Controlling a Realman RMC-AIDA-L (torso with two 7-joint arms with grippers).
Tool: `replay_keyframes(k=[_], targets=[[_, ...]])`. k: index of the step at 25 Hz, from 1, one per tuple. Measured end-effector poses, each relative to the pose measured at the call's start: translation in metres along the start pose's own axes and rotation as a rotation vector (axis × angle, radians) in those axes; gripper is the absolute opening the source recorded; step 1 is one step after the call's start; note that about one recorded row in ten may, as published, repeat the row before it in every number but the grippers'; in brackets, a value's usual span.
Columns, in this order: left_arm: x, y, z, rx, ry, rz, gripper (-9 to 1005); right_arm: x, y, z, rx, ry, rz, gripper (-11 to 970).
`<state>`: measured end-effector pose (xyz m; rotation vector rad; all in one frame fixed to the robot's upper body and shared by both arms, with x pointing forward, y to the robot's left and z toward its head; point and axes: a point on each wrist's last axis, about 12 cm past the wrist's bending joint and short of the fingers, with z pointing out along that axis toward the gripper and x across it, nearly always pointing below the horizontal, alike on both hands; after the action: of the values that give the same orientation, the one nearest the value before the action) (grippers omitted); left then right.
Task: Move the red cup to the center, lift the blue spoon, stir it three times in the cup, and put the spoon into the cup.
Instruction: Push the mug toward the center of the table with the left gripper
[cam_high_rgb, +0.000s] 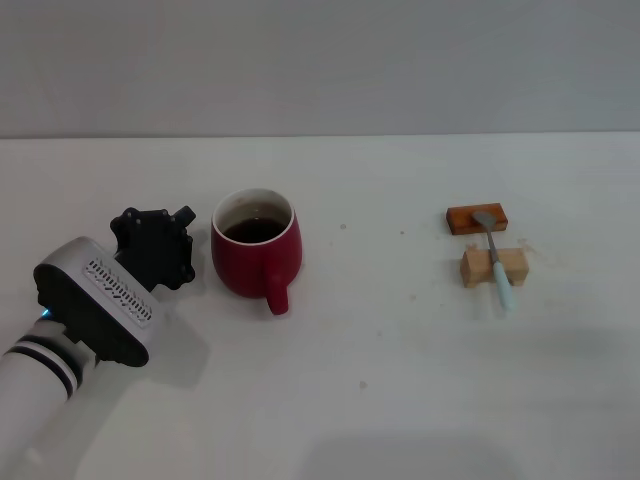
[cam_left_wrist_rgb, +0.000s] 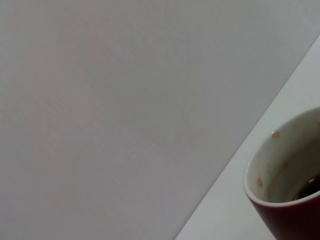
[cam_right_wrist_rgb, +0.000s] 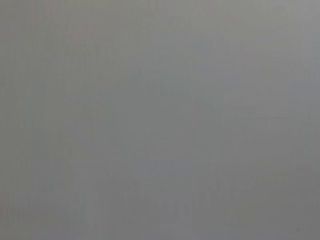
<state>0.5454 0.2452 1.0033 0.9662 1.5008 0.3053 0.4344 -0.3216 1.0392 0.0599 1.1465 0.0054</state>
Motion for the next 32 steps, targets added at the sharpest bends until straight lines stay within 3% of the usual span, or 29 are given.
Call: replay_keyframes(k=[19, 32], targets=[[0.0080, 0.0071, -0.0022, -0.028, 0.034, -0.002, 0, 0.0002, 0.0000, 0.0004, -0.001, 0.001, -0.001, 741], [0.0028, 0.0052, 0.0013, -0.016, 0.015, 0.004, 0, 0.0003, -0.0004, 0.0000, -0.001, 0.003, -0.003, 741]])
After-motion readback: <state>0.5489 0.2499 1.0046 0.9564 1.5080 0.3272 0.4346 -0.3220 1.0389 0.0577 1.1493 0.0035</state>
